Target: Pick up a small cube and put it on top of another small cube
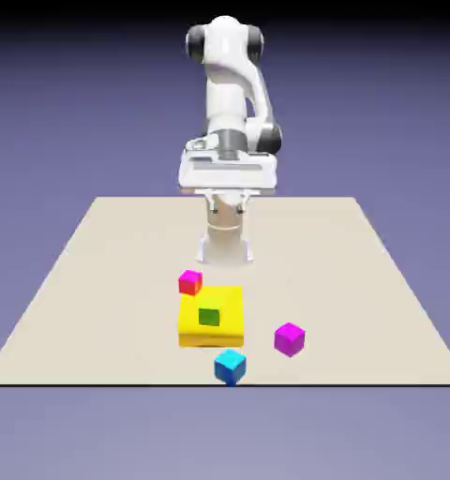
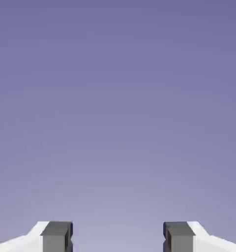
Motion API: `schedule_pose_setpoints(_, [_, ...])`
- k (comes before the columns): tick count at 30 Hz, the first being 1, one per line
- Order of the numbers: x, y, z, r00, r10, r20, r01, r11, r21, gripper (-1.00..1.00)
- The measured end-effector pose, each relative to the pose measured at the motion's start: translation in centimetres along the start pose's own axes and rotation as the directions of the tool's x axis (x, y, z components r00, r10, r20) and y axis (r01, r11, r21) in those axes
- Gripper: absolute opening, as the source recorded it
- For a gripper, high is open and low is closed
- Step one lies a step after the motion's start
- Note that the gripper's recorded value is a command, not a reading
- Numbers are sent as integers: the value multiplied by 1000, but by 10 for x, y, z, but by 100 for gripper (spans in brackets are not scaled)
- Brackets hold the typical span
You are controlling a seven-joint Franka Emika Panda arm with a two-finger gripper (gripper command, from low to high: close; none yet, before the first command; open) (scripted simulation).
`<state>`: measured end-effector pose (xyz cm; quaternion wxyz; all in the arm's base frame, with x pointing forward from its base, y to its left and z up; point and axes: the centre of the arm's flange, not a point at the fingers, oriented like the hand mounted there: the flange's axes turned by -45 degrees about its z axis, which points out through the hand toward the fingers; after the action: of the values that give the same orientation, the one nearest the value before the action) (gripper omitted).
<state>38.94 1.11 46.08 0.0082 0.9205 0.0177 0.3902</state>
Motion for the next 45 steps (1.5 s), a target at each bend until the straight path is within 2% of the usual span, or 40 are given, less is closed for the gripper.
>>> schedule_pose_setpoints(11, [7,-61,-1,992,119,-31,-121,989,-90,0])
schedule_pose_setpoints(23, [-15,-126,30,969,244,-43,-248,950,-190,0])
schedule_pose_setpoints(34, [-63,-174,82,931,364,-35,-358,887,-292,0])
schedule_pose_setpoints(45, [-140,-205,143,869,495,-20,-459,789,-409,0])
